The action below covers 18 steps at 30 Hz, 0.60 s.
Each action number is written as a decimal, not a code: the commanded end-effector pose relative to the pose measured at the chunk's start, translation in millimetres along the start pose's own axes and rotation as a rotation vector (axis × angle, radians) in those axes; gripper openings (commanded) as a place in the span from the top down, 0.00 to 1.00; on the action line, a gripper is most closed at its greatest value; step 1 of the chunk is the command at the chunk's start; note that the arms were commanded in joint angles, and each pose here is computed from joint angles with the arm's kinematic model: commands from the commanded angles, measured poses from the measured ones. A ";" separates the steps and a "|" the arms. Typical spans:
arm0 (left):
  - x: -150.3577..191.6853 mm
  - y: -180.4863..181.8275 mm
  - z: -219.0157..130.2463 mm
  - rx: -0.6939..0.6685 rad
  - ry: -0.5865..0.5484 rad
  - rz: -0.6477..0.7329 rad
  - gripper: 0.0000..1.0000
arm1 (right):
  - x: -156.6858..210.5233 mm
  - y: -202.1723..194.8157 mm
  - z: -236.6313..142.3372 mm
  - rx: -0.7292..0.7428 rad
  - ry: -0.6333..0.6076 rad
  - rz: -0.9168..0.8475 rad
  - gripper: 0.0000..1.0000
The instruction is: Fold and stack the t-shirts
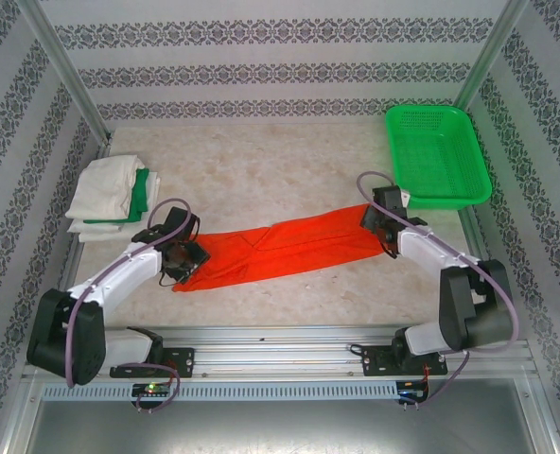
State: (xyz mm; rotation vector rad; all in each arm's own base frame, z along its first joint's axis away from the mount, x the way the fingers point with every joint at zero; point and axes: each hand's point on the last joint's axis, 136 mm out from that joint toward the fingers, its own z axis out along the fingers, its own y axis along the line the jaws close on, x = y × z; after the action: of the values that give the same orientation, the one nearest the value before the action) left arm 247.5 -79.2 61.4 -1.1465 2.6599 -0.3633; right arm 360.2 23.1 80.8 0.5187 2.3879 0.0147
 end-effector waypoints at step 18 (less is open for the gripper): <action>-23.8 -24.8 58.7 -0.022 -0.003 0.048 0.68 | 48.4 50.0 46.7 -0.101 0.317 -0.058 0.51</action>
State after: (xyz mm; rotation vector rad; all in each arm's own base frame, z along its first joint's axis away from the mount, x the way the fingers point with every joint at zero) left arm 277.2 -93.0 21.1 -1.1493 2.7142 -0.3597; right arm 384.5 83.9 22.9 0.3755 2.6644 0.1806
